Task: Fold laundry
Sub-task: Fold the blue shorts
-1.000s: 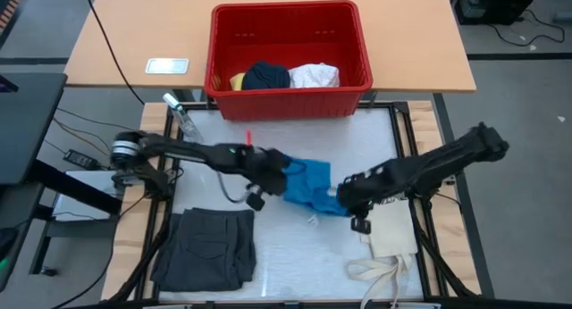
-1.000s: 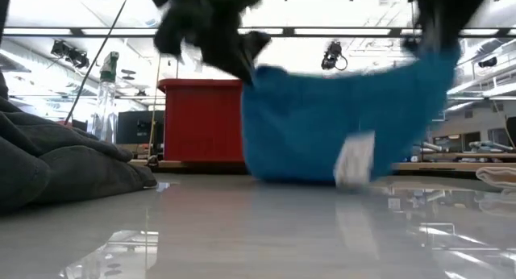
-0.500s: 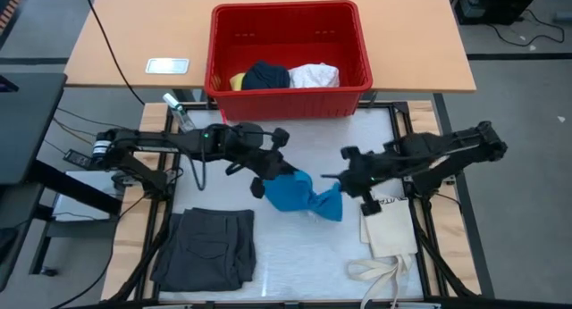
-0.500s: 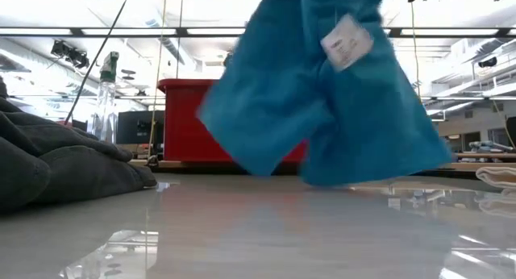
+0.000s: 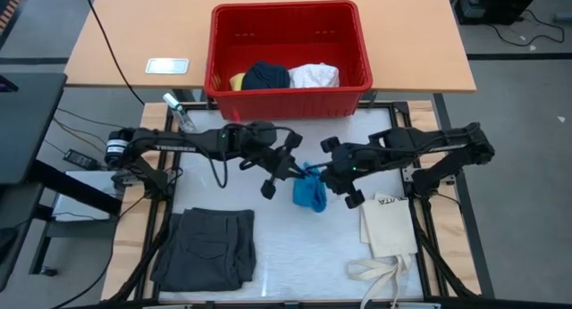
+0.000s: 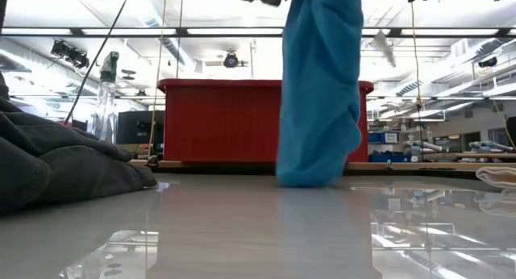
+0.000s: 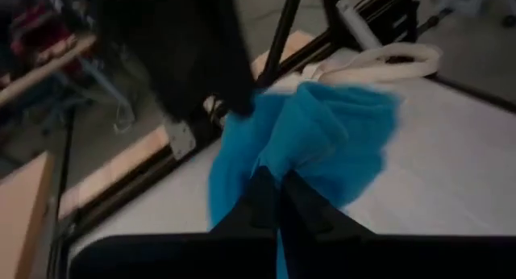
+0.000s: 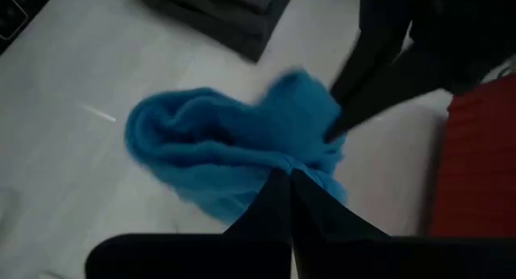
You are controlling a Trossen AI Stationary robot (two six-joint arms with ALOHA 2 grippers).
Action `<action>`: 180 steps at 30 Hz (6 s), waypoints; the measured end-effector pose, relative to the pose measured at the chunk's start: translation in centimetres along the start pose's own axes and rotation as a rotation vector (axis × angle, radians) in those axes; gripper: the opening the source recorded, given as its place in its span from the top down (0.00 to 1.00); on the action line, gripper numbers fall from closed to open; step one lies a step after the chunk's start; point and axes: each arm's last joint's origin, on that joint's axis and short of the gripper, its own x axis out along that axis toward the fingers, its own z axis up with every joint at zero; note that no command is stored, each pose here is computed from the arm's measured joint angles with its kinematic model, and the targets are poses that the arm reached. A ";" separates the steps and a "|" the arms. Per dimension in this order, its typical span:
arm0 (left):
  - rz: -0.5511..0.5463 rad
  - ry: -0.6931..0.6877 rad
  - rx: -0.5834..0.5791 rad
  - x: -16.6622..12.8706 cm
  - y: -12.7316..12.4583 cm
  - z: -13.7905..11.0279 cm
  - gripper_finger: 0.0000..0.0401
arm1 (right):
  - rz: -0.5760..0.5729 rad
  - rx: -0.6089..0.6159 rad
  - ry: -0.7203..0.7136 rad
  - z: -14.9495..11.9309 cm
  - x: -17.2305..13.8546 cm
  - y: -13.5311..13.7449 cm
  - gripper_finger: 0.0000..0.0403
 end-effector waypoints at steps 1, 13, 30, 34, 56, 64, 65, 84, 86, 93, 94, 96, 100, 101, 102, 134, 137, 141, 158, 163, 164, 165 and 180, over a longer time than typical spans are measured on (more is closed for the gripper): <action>0.007 0.004 -0.004 -0.1 0.2 -0.2 1.00 | 0.000 -0.001 -0.002 0.0 0.0 -0.1 1.00; -0.013 -0.090 -0.052 -0.8 2.0 -0.7 0.99 | -0.093 -0.031 -0.076 0.7 0.0 -1.2 0.95; -0.013 -0.149 -0.116 0.5 2.3 -0.9 0.99 | -0.168 -0.227 -0.067 1.1 0.1 -0.4 0.55; -0.022 -0.157 -0.135 1.1 2.3 -1.3 0.99 | -0.158 -0.241 -0.072 1.2 0.1 -0.4 0.54; -0.054 0.137 -0.321 2.9 1.9 -6.0 0.99 | -0.001 0.439 0.147 -6.1 3.3 2.9 0.54; 0.205 0.364 -0.590 1.8 3.2 -8.4 1.00 | -0.100 0.591 -0.033 -9.5 10.1 8.5 0.54; 0.225 0.382 -0.615 1.6 3.3 -8.6 0.99 | -0.116 0.624 -0.052 -9.8 10.7 9.0 0.54; 0.312 0.525 -0.775 0.7 3.3 -10.1 0.98 | -0.480 0.639 -0.115 -13.7 19.0 14.8 0.42; 0.313 0.527 -0.783 0.7 3.3 -10.1 0.98 | -0.516 0.647 -0.120 -13.8 19.6 14.6 0.39; 0.306 0.544 -0.787 0.6 3.2 -10.2 0.98 | -0.488 0.672 -0.160 -13.5 21.0 13.7 0.44; 0.304 0.547 -0.783 0.6 3.2 -10.2 0.98 | -0.484 0.675 -0.152 -13.4 20.8 13.4 0.50; 0.284 0.554 -0.753 0.6 3.1 -10.3 0.98 | -0.460 0.682 -0.132 -12.9 20.1 12.8 0.67; 0.221 0.562 -0.669 0.6 2.9 -10.3 0.98 | -0.414 0.624 -0.076 -11.8 17.4 11.1 0.94; 0.196 0.553 -0.648 0.6 2.9 -10.2 0.98 | -0.386 0.578 -0.068 -11.3 16.6 10.8 0.94; 0.165 0.539 -0.628 0.7 2.9 -10.2 0.98 | -0.342 0.521 -0.064 -10.7 15.8 10.4 0.95; -0.078 -0.058 -0.130 -5.3 2.9 -0.9 0.98 | -0.142 -0.243 0.078 -2.3 -5.0 6.7 0.96; -0.047 -0.111 -0.094 -5.3 3.2 -0.3 0.98 | -0.187 -0.281 0.066 -1.7 -5.6 5.4 0.96; 0.004 -0.207 -0.046 -4.8 4.0 0.4 0.98 | -0.189 -0.361 0.067 -0.6 -4.5 4.0 0.96; -0.111 -0.272 -0.175 -1.3 3.8 -0.8 0.98 | -0.292 -0.422 -0.075 1.9 -3.2 0.9 0.93; -0.112 -0.280 -0.175 -1.3 3.7 -0.7 0.98 | -0.293 -0.418 -0.070 2.3 -2.3 0.9 0.88; -0.112 -0.282 -0.179 -1.3 3.7 -0.6 0.98 | -0.292 -0.419 -0.066 2.4 -1.9 0.9 0.86; -0.114 -0.286 -0.185 -1.2 3.6 -0.5 0.98 | -0.297 -0.418 -0.066 2.6 -1.7 0.9 0.84; -0.156 -0.298 -0.195 -0.9 3.0 -0.1 0.98 | -0.395 -0.395 -0.059 3.1 -1.4 0.6 0.55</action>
